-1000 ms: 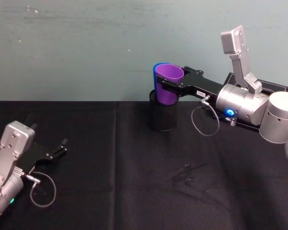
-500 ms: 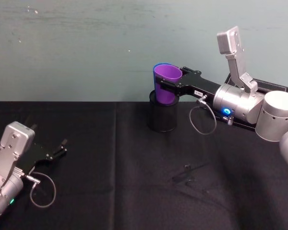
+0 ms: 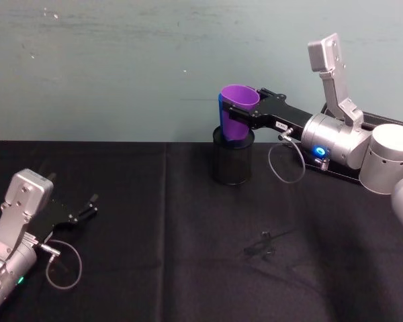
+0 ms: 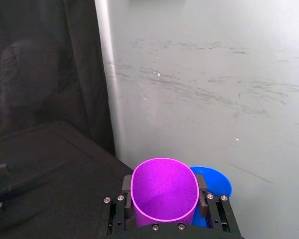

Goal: Pick up one cup with a gripper and tap it against the other cup.

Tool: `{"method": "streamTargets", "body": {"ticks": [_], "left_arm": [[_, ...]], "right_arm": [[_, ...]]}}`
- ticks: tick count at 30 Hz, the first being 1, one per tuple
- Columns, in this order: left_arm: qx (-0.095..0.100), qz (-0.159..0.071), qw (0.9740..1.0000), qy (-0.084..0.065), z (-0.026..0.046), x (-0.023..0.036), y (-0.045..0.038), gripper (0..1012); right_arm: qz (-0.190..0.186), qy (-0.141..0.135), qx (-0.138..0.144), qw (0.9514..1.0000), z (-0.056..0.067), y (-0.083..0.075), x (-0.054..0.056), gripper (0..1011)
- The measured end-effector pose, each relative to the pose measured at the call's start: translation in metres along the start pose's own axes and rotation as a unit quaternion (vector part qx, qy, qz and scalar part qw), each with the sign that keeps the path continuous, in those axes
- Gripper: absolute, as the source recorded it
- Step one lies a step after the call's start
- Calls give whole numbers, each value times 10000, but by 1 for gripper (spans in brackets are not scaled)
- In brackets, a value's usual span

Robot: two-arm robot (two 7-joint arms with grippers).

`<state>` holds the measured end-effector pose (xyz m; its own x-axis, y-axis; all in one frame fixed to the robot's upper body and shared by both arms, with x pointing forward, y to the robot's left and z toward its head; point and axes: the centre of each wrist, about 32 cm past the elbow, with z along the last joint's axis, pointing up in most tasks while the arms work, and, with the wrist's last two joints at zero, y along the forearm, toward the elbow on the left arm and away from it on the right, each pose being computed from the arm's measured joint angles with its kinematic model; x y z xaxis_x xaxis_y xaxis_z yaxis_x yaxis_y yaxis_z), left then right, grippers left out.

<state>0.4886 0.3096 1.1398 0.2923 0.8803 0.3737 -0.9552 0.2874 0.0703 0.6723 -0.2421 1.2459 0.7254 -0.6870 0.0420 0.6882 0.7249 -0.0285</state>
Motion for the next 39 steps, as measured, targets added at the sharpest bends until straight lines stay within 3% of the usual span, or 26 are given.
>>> {"method": "streamTargets", "body": {"ticks": [39], "left_arm": [[0,0,10000,0,0,0,0,1005]], "right_arm": [[-30,-16,98,9999,3,83,67,728]]}}
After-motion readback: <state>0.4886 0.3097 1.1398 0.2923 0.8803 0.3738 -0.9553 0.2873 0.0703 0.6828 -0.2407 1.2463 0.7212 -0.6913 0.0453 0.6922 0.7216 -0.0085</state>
